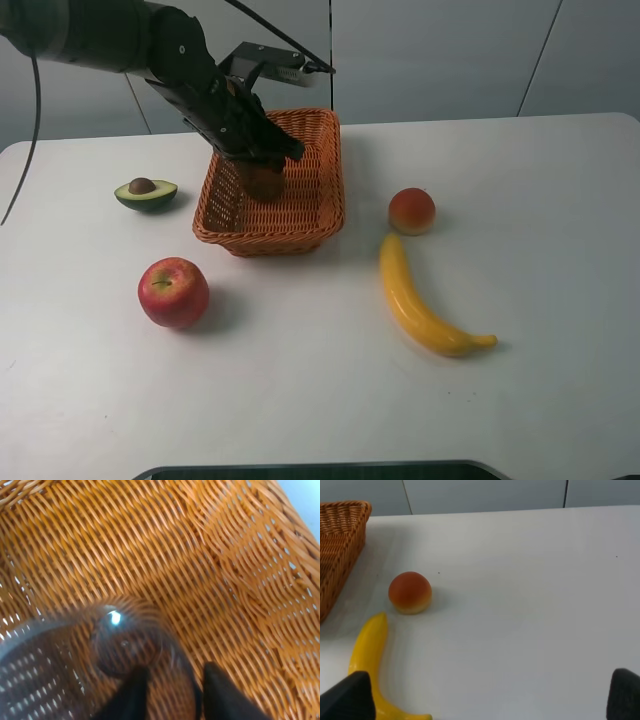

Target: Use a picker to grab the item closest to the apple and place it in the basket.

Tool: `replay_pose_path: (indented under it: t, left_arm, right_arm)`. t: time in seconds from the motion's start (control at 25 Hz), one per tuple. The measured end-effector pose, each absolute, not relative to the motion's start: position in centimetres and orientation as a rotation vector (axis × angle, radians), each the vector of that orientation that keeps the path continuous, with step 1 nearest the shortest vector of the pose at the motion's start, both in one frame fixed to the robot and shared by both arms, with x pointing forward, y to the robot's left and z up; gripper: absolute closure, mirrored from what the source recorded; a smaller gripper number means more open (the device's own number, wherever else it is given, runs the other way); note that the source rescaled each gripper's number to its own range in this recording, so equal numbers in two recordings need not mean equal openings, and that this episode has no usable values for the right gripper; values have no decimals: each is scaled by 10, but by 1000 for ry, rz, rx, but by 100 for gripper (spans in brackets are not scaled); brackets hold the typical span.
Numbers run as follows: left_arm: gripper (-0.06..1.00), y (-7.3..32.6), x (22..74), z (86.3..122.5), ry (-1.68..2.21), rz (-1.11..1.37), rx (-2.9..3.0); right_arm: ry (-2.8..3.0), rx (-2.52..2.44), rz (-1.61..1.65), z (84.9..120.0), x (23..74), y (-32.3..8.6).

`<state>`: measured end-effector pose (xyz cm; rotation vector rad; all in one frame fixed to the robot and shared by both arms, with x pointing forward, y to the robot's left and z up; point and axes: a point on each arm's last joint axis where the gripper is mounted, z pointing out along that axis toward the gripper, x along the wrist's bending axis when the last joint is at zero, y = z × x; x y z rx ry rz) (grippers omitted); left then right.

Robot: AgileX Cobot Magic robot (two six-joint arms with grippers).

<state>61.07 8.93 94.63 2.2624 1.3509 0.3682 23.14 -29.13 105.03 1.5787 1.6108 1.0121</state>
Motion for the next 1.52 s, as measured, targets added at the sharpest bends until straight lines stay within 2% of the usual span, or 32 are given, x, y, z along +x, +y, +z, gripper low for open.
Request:
replay_pose_path:
  t: [0.08, 0.12, 0.2, 0.52, 0.84, 1.04, 1.52]
  left_arm:
    - [10, 89, 611, 947, 1346, 374, 2254]
    - [2, 89, 611, 947, 1346, 374, 2253]
    - [-3, 89, 612, 947, 1344, 377, 2250]
    - [-5, 85, 609, 952, 1325, 380, 2247]
    - [-5, 91, 595, 1013, 1232, 474, 2180]
    - [-5, 101, 586, 1035, 1235, 495, 2186]
    - [-5, 200, 571, 1095, 1547, 565, 2099]
  right_arm:
    - [1611, 1579, 1012, 1050, 231, -291]
    - [1611, 1579, 1012, 1050, 231, -291]
    - [1611, 1579, 1012, 1050, 231, -291]
    - [1611, 1579, 1012, 1050, 231, -291]
    - [1611, 1579, 1012, 1050, 231, -291]
    - [1611, 1579, 1012, 1050, 231, -291]
    - [1611, 1579, 1012, 1050, 231, -291]
